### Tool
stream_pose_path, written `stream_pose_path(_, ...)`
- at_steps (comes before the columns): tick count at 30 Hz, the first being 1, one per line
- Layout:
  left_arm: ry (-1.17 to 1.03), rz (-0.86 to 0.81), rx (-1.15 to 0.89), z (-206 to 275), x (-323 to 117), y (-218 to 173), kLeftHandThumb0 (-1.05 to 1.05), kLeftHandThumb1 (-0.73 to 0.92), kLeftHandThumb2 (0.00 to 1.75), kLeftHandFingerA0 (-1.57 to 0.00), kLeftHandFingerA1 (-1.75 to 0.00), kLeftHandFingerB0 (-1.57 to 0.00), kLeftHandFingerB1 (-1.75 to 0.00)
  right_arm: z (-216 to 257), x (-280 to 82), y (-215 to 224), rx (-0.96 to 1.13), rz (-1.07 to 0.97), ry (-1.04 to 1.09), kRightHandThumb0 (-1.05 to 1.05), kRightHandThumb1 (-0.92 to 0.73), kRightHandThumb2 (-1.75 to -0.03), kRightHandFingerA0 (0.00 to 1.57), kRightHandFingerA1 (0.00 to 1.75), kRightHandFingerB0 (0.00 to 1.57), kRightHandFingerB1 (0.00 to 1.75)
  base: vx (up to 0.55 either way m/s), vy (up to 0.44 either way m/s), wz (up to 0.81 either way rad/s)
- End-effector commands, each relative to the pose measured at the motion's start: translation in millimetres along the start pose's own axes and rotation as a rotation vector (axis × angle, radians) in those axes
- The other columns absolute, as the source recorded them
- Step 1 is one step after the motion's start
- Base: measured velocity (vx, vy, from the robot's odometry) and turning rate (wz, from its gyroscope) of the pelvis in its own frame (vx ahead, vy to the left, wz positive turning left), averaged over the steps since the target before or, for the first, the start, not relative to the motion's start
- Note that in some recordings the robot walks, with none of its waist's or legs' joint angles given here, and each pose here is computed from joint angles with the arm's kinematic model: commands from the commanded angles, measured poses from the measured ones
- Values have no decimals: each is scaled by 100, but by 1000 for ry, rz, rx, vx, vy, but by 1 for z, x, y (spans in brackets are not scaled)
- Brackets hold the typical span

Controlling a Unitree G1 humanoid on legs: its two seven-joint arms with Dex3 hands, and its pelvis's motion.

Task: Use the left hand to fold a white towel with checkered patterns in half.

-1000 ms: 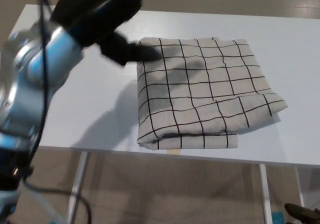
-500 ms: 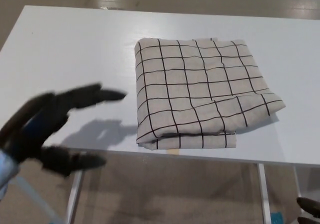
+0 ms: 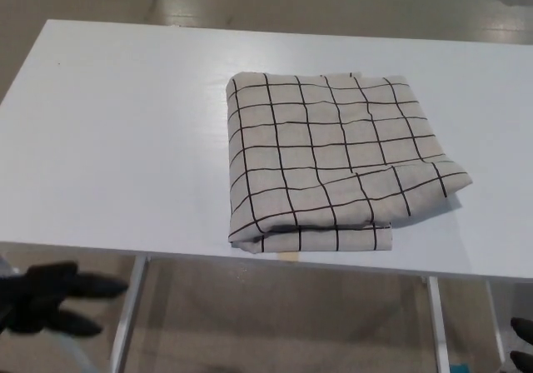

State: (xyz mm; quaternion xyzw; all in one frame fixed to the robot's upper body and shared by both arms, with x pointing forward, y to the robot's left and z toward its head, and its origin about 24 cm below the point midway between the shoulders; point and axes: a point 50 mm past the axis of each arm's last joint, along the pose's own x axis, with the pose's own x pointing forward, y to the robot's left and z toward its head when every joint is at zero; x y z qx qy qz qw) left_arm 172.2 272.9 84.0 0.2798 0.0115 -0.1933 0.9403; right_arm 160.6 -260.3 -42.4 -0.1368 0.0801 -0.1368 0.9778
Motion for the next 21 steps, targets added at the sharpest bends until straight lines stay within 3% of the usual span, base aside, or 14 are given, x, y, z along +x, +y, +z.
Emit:
stream_pose_path(1, 135, -31, -427, -63, -44, -24, -56, 28, 63, -91, -56, -82, -53, -20, -3, -16, 136, -85, 160, -14, -58, -57, 59, 52, 57, 51, 0, 0, 0)
stream_pose_path(5, 249, -1, -397, -91, -43, -37, -58, 27, 64, -86, -55, -81, -52, -20, -4, -16, 158, -96, 162, -13, -58, -57, 59, 53, 57, 51, 0, 0, 0)
stream_pose_path(6, 293, 18, -383, -100, -42, -40, -55, 37, 53, -83, -51, -81, -44, -20, -5, -16, 161, -94, 163, -13, -58, -57, 59, 53, 57, 51, 0, 0, 0)
stream_pose_path(9, 386, 53, -351, -119, -40, -46, -58, 38, 53, -79, -50, -79, -43, -20, -6, -13, 163, -86, 165, -13, -58, -57, 59, 53, 57, 51, 0, 0, 0)
stream_pose_path(10, 427, 73, -343, -126, -38, -48, -69, 32, 70, -72, -52, -71, -49, -20, -9, -10, 173, -76, 169, -14, -58, -57, 59, 52, 57, 51, 0, 0, 0)
stream_pose_path(11, 496, 113, -332, -136, -36, -52, -64, 43, 54, -71, -46, -71, -41, -21, -13, -3, 183, -51, 174, -16, -58, -57, 58, 51, 57, 51, 0, 0, 0)
stream_pose_path(18, 672, 281, -437, -161, -42, -73, -71, 39, 58, -53, -41, -53, -38, -27, -22, -5, 158, -13, 202, -21, -57, -57, 57, 49, 57, 51, 0, 0, 0)
stream_pose_path(21, 696, 319, -477, -164, -39, -77, -67, 45, 55, -52, -40, -50, -36, -28, -21, -8, 154, -23, 209, -21, -57, -57, 57, 49, 57, 50, 0, 0, 0)
